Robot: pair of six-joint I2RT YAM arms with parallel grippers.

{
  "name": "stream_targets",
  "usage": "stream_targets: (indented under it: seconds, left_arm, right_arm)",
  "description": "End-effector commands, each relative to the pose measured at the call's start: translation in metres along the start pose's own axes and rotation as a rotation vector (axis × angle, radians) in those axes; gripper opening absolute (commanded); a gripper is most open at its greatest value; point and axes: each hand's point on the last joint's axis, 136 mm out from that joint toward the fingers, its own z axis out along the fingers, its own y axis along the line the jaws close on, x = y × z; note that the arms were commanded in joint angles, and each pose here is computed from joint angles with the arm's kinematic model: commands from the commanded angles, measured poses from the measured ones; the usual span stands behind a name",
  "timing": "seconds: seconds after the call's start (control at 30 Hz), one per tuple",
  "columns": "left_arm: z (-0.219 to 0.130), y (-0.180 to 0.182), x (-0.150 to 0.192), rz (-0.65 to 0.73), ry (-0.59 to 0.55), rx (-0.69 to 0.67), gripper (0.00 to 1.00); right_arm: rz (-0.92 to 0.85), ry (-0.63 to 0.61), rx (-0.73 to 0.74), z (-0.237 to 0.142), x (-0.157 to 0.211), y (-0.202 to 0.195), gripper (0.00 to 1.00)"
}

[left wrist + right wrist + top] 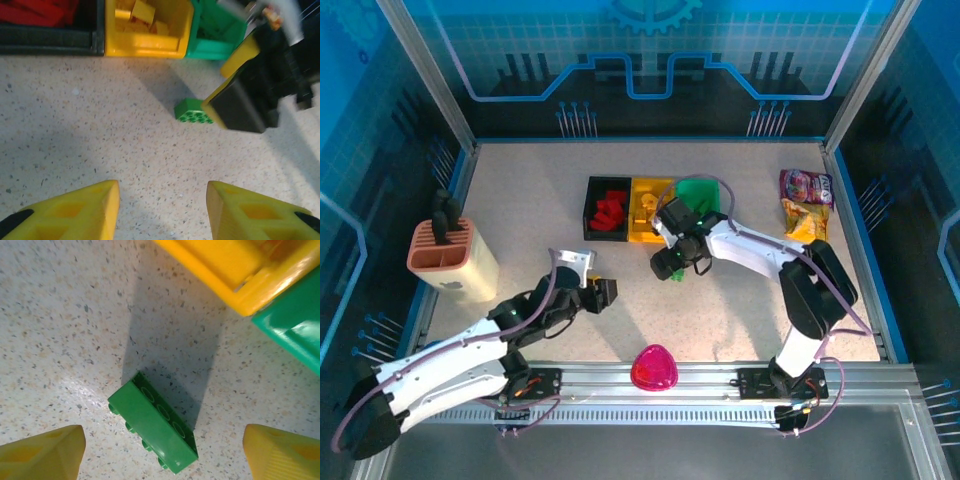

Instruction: Sort the legos into containers by color

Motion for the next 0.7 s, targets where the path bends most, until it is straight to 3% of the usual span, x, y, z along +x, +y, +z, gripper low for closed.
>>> stream_targets:
  seconds: [0.0, 0.1, 0.3, 0.57, 0.67]
  left_arm:
    - [-0.006, 0.011, 0.005, 0.037, 0.001, -0.045, 0.5]
    - [-0.01, 0.014, 0.005, 0.034, -0.003, -0.052, 0.5]
    - [-0.011, 0.014, 0.005, 0.033, -0.007, -0.051, 0.5]
    - [-0.01, 0.015, 0.005, 0.04, -0.007, -0.055, 0.5]
    - [-0.011, 0.016, 0.006, 0.042, -0.005, -0.059, 0.5]
  right_arm:
    - [-0.046, 0.042, -0.029, 0.012, 0.009, 0.007, 0.82]
    - [-0.073, 0.071, -0.04, 0.02, 0.013, 0.013, 0.79]
    - [-0.118, 0.129, -0.023, 0.029, 0.022, 0.016, 0.64]
    - [-0.143, 0.141, 0.002, 0.028, 0.021, 0.018, 0.3]
    - [-0.14, 0.112, 0.012, 0.017, 0.014, 0.017, 0.26]
